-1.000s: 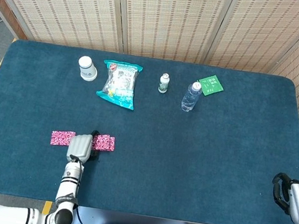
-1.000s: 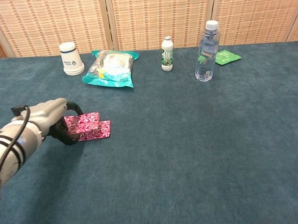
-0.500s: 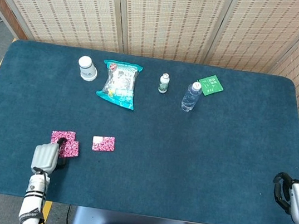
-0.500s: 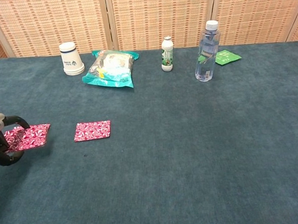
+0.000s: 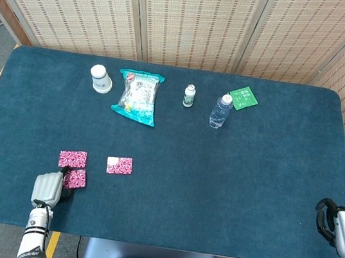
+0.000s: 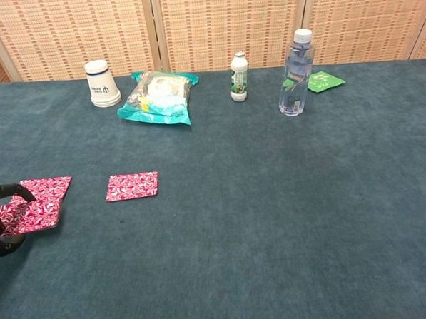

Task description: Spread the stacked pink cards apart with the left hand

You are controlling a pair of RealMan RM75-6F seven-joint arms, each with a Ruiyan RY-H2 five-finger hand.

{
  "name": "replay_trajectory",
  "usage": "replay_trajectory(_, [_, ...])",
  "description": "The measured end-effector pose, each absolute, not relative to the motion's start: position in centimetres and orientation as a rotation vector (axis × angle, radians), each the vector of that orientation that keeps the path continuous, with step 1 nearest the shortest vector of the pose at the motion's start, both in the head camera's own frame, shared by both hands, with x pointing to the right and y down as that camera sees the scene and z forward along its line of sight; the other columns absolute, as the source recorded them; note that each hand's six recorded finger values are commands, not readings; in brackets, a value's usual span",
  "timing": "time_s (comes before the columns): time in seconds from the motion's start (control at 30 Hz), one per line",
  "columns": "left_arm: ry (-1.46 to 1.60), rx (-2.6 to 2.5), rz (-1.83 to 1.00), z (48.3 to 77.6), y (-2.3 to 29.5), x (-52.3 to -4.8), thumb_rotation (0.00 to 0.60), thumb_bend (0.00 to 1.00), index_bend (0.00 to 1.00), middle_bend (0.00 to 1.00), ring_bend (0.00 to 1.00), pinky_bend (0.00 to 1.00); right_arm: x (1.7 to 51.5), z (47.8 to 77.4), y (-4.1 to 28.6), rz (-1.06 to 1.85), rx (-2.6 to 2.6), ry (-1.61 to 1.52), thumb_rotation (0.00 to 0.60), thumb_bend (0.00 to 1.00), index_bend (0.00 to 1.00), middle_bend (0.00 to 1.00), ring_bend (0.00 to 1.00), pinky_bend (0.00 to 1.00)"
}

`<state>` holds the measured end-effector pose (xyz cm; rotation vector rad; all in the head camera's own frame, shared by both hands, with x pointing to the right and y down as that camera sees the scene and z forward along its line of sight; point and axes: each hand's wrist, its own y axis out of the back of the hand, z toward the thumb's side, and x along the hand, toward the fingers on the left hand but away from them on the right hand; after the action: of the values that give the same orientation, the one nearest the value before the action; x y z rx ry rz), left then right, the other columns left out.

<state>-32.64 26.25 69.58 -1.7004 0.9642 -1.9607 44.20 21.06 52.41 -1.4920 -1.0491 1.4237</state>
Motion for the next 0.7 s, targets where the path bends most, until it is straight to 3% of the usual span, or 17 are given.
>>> replay_trajectory(0.57, [0.959,-1.699,-1.969,68.8,26.4,-33.1,0.6,0.41,0.18,1.0,1.0,1.0,44.2,52.4,21.1,1.421,-1.492,-1.049,0.6,0.54,0.99,0.87,0.77,0.95])
replay_trajectory(0.63, [0.978,-1.697,-1.94,68.0,25.9,-33.0,0.6,0.41,0.22,1.0,1.0,1.0,44.2,52.4,21.1,1.422,-1.491,-1.05,0.6,0.54,0.99,0.87,0.77,0.95])
replay_trajectory(0.7, [1.011,-1.685,-1.881,66.9,24.9,-33.0,0.6,0.41,0.33,1.0,1.0,1.0,44.2,52.5,21.1,1.422,-1.493,-1.047,0.6,0.54,1.0,0.87,0.77,0.95])
